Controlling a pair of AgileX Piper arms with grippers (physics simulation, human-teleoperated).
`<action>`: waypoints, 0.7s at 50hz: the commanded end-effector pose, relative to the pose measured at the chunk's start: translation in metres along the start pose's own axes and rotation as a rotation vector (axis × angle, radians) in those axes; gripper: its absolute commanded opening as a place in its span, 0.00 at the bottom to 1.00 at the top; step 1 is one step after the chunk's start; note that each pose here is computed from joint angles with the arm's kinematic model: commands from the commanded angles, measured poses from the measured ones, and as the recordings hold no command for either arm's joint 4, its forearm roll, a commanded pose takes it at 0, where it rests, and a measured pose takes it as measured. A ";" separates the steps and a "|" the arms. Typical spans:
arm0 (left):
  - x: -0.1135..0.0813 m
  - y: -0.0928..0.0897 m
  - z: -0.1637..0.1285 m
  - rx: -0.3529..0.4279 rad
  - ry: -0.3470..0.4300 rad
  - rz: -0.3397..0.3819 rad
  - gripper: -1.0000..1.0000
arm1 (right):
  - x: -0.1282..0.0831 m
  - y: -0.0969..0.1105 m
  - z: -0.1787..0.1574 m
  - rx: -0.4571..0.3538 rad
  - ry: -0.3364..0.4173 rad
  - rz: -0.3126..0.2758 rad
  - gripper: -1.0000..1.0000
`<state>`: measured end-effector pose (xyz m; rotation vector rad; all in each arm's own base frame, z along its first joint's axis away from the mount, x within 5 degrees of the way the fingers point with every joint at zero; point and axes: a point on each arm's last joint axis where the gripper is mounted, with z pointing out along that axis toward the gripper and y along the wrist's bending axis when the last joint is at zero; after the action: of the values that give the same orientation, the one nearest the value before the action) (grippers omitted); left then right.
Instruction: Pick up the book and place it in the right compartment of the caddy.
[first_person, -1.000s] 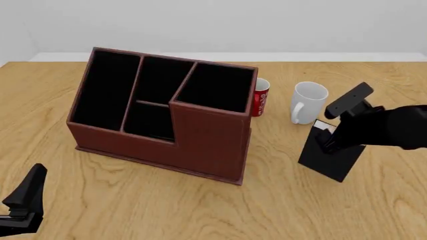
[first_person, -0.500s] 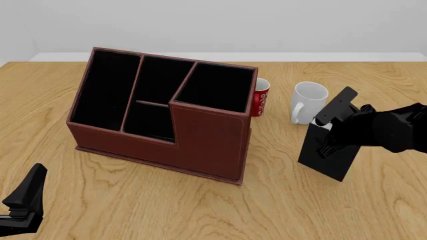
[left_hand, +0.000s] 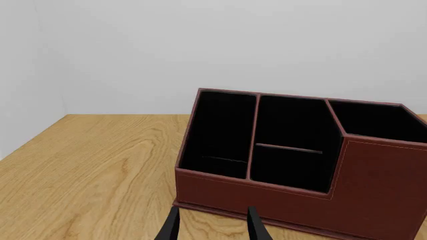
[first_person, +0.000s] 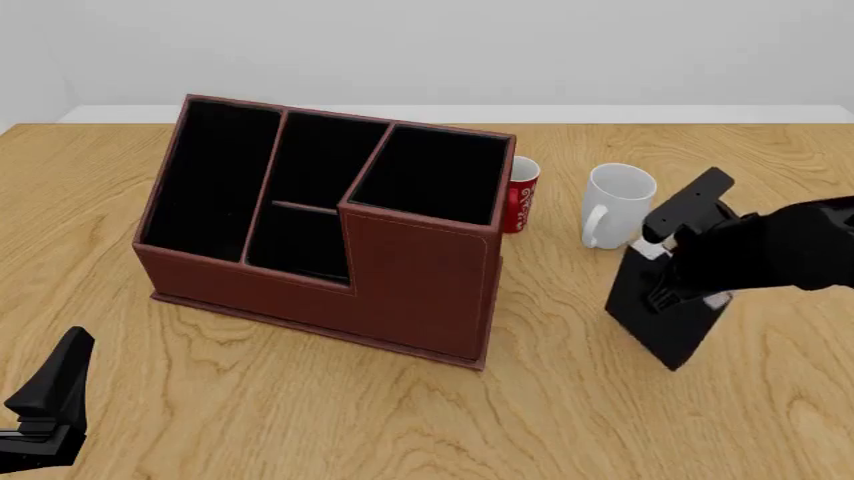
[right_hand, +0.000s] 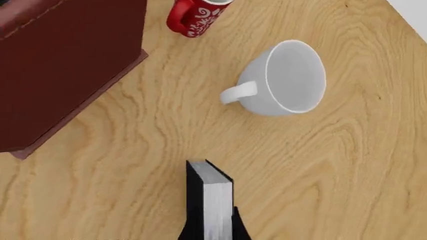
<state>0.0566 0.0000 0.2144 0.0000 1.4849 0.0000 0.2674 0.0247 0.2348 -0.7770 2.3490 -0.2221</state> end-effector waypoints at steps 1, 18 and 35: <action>0.000 0.000 0.000 0.000 0.000 0.000 1.00 | -0.001 -0.006 -0.019 -0.003 -0.011 0.142 0.00; 0.000 0.000 0.000 0.000 0.000 0.000 1.00 | -0.022 0.000 -0.081 -0.021 -0.087 0.183 0.00; 0.000 0.000 0.000 0.000 0.000 0.000 1.00 | -0.055 0.004 -0.155 -0.067 -0.192 0.217 0.00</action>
<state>0.0566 0.0000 0.2144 0.0000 1.4849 0.0000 0.2211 0.0446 0.3377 -0.5804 2.3002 -0.0440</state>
